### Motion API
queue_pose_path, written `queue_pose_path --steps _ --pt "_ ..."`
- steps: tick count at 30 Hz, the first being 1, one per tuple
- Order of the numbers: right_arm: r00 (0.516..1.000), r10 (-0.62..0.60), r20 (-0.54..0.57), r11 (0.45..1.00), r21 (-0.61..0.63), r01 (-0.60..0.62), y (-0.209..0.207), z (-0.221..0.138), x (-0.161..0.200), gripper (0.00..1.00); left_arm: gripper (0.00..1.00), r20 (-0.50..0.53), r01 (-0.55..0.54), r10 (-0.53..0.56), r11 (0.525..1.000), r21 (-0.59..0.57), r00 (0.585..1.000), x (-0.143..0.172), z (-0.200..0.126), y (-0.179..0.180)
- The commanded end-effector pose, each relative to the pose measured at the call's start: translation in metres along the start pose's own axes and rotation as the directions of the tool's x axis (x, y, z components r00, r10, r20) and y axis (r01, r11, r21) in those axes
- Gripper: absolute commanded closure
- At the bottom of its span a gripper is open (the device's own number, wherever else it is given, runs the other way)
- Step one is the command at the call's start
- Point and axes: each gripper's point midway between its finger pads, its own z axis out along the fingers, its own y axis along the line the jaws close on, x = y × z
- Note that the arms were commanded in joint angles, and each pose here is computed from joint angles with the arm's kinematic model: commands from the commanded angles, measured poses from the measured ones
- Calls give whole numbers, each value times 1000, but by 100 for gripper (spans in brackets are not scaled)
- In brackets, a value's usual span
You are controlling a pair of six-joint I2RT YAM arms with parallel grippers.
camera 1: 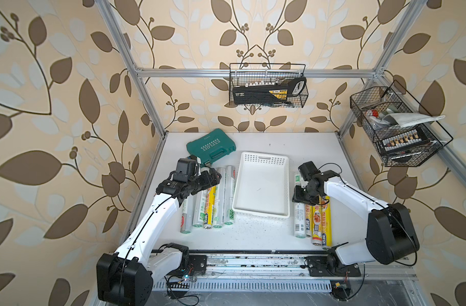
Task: Put the plastic wrap into the basket
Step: Pick up the plastic wrap from the center of the board, then place the plastic wrap in the basket.
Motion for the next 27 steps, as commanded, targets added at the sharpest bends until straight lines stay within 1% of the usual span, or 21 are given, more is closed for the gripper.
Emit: queue_pose_path --steps 1,8,13,20,24,27 --pt "997 -12 76 1000 21 11 -3 -40 -14 59 1 49 -40 39 999 19 998 -10 -15 -13" --pt "990 -4 143 994 -107 19 32 -81 -33 59 1 58 -41 39 999 25 998 -9 -21 -14" --pt "988 -9 156 977 -209 42 69 -94 -43 59 1 66 -44 42 999 30 997 -9 -26 -16" --pt "988 -7 152 954 -294 52 116 -92 -55 58 1 64 -44 42 999 28 997 -7 -28 -14" --pt "988 4 156 952 -304 44 131 -82 -64 60 1 67 -44 42 999 29 997 -7 -29 -15" --pt "988 17 151 956 -293 28 135 -70 -71 60 1 67 -43 41 999 28 997 -7 -29 -14"
